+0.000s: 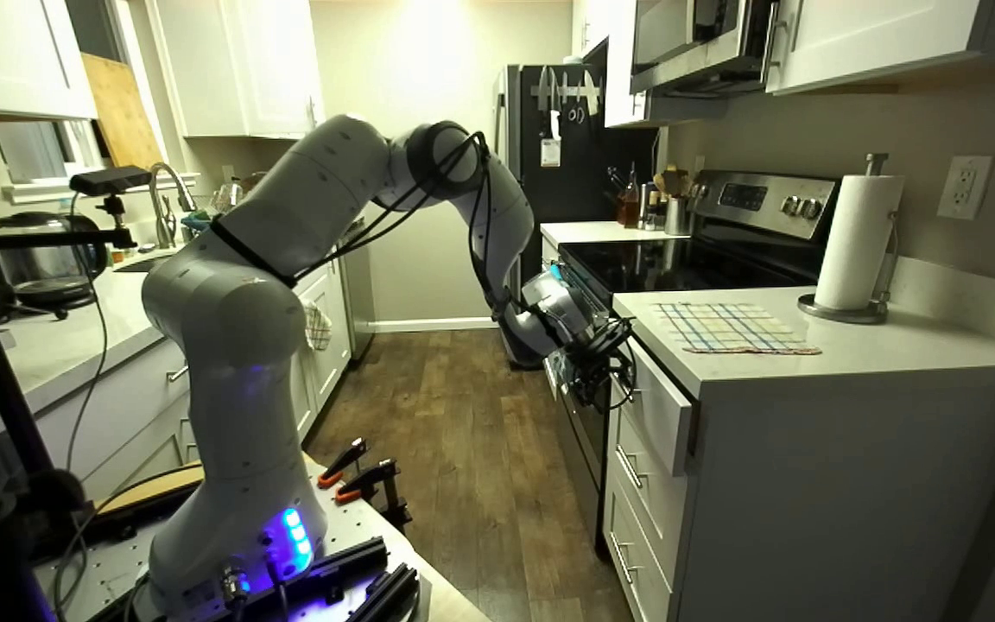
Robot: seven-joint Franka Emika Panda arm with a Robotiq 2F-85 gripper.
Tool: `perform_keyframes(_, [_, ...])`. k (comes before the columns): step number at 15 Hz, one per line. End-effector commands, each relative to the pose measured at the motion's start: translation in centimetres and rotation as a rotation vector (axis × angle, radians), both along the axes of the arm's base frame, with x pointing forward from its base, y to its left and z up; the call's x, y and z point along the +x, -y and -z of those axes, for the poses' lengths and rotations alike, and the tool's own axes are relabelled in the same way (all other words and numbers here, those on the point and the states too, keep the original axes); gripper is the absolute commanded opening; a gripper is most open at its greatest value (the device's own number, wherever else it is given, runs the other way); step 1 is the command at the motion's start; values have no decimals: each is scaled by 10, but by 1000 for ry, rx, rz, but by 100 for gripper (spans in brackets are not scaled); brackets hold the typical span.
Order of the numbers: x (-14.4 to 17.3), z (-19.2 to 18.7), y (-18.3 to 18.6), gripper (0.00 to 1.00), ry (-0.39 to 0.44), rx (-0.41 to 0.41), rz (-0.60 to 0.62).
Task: Open the drawer
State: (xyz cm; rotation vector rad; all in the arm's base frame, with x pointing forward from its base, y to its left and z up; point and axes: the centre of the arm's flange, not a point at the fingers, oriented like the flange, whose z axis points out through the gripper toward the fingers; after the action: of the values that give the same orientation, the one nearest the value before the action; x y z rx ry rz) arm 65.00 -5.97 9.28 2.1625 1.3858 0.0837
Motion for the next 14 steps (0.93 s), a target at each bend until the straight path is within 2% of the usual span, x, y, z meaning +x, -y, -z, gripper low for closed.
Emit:
perform_keyframes(1, [-42,30,-54,100,-74,51,-128])
perform_keyframes(7, [-45,31,-53,100,-83,18,-188])
perform_keyframes(8, [-4,2,2,100,-15,-47,-78])
perform_keyframes(14, [-5,2,2,100,-15,-48,-81])
